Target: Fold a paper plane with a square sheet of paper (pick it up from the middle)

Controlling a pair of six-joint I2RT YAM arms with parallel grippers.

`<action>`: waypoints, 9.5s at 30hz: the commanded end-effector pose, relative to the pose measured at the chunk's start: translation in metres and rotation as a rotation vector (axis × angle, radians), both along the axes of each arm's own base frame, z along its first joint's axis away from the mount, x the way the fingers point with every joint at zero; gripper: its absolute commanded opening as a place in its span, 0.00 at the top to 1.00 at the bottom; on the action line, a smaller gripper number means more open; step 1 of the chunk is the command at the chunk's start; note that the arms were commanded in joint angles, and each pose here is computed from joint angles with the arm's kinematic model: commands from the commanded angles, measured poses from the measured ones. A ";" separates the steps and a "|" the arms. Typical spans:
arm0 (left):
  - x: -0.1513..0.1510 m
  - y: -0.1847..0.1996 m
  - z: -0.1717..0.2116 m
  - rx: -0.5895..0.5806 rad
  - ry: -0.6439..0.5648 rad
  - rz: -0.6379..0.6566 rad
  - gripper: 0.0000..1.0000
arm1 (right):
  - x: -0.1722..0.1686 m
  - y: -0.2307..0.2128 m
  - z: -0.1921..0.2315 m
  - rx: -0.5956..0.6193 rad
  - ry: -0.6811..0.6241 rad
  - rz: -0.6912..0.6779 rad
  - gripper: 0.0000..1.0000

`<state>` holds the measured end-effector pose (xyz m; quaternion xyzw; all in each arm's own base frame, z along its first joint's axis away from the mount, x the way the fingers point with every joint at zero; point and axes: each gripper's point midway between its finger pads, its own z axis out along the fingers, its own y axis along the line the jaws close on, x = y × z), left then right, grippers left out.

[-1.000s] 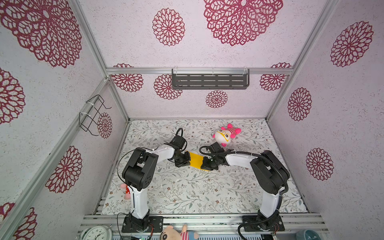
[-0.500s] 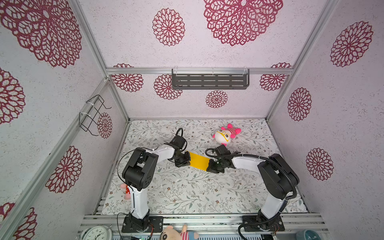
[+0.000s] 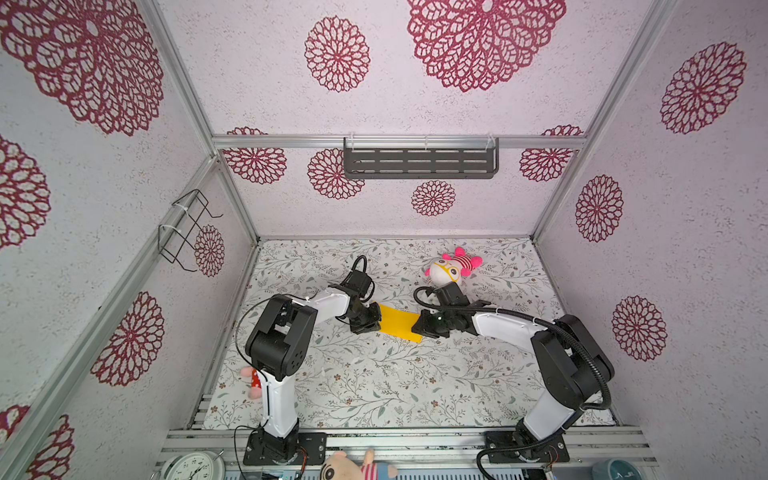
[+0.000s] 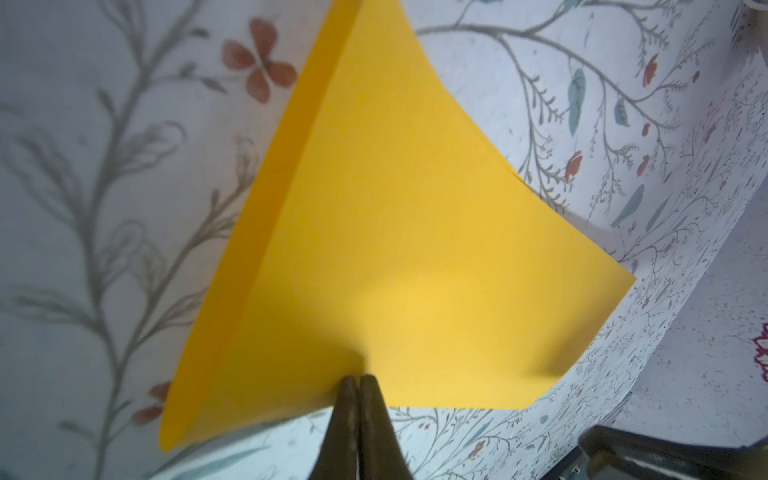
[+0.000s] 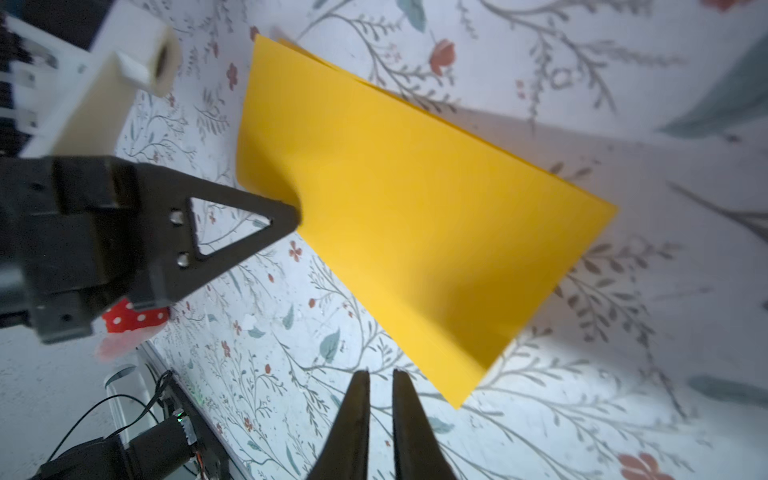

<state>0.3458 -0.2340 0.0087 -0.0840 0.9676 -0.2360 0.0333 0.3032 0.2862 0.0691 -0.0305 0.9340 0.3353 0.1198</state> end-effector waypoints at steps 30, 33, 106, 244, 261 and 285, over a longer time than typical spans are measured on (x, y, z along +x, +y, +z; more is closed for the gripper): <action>0.015 0.074 -0.011 0.521 -0.006 -0.182 0.89 | -0.012 -0.011 -0.067 -0.186 0.152 0.015 0.84; 0.023 0.078 -0.010 0.552 -0.019 -0.165 0.90 | -0.008 -0.008 -0.062 -0.169 0.134 0.012 0.84; 0.069 -0.035 0.037 -0.175 -0.130 0.095 0.46 | 0.006 -0.046 -0.031 0.166 0.120 -0.176 0.51; 0.031 -0.046 0.002 -0.242 -0.063 0.090 0.72 | -0.018 -0.035 -0.028 0.247 0.260 -0.277 0.90; 0.029 -0.044 -0.011 -0.202 -0.037 0.070 0.76 | -0.010 -0.012 -0.012 0.242 0.228 -0.156 0.98; 0.029 -0.041 -0.015 -0.174 -0.018 0.074 0.82 | 0.024 0.026 -0.030 0.300 0.158 -0.175 0.97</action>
